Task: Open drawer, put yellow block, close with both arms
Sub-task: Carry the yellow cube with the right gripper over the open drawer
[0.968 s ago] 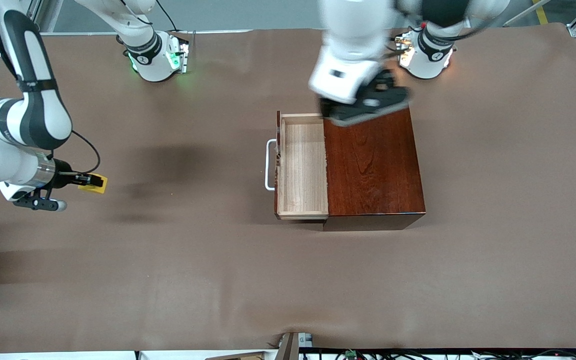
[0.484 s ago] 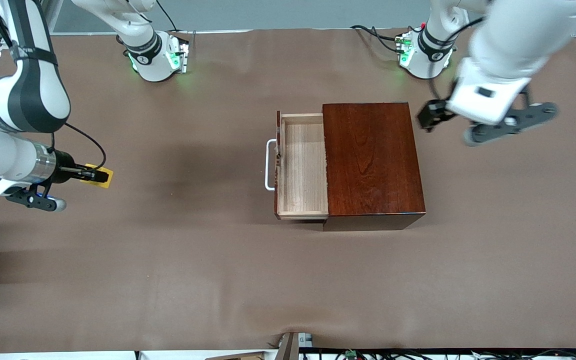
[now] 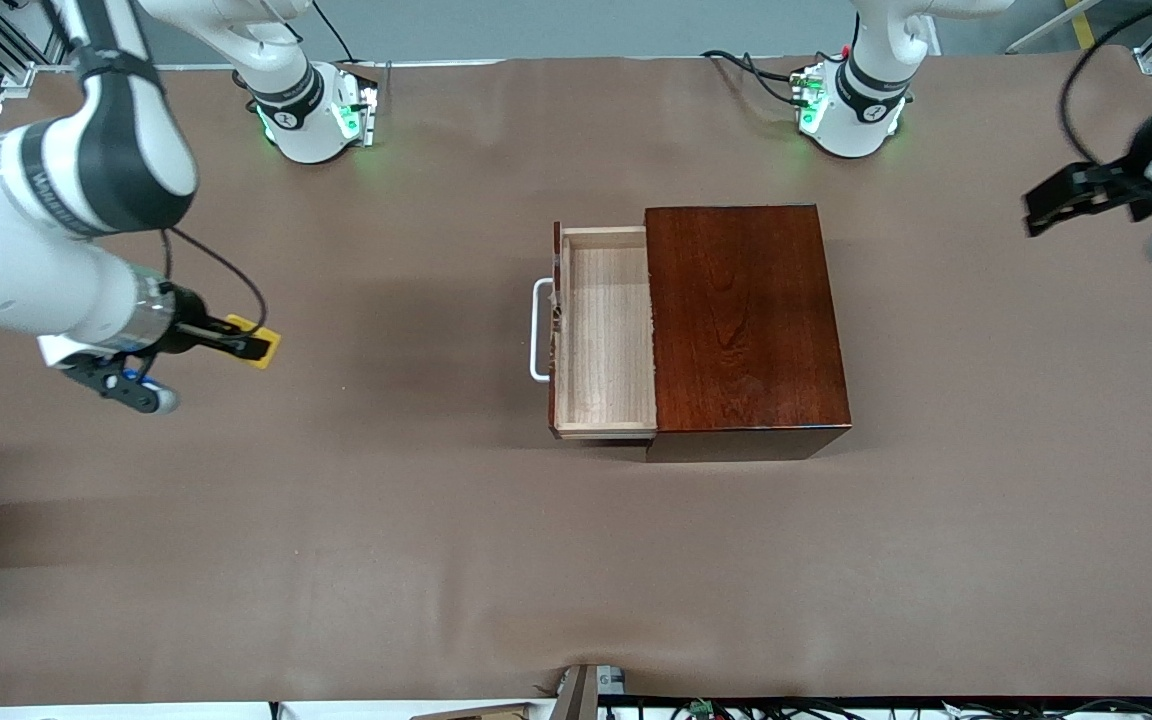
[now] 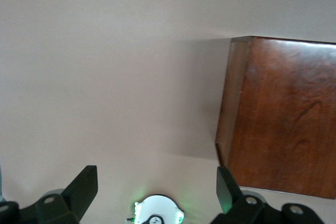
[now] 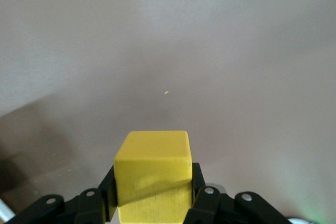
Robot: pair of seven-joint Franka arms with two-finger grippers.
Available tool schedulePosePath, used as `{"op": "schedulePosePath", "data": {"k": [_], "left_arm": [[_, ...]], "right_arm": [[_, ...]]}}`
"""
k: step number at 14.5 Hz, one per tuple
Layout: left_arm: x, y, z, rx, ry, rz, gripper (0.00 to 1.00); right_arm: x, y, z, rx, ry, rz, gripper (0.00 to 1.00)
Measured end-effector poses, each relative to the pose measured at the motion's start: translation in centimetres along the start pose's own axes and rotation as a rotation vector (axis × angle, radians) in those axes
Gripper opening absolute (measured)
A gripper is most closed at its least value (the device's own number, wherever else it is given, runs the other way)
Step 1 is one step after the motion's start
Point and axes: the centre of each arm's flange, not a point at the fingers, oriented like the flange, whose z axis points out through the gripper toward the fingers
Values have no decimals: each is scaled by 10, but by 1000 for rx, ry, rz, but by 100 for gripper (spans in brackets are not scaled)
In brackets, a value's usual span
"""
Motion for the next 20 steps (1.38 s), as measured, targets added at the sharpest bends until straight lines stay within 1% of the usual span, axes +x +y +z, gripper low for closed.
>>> {"op": "schedulePosePath", "data": {"k": [2,5,6,7,9,13,15,16,17,18,20], "left_arm": [[-3,-22,10,-6,9,1,100],[-6,-28,35,-9,22,2,100],[-7,-26,45,-16,34,6,100],[-8,-22,53,-38,48,13,100],[-11,-13,65,-66,55,30,100],[-12,0,68,-67,58,61,100],[-14,8,65,-64,64,114,100],[-14,11,64,-63,68,150,100],[-15,13,63,-62,73,179,100],[-15,15,61,-61,80,198,100],[-16,21,55,-62,101,217,100]], "right_arm": [[-23,-31,-2,5,4,68,56],[-63,-75,0,-2,13,134,56],[-75,-87,1,-4,16,156,56],[-86,-98,2,-5,20,182,56],[-104,-117,2,-2,27,242,56],[-137,-165,12,6,35,391,56],[-153,-191,27,0,34,453,56],[-161,-206,36,10,38,486,56],[-168,-219,43,33,44,527,56],[-173,-230,50,55,49,572,56],[-188,-250,67,80,50,647,56]]}}
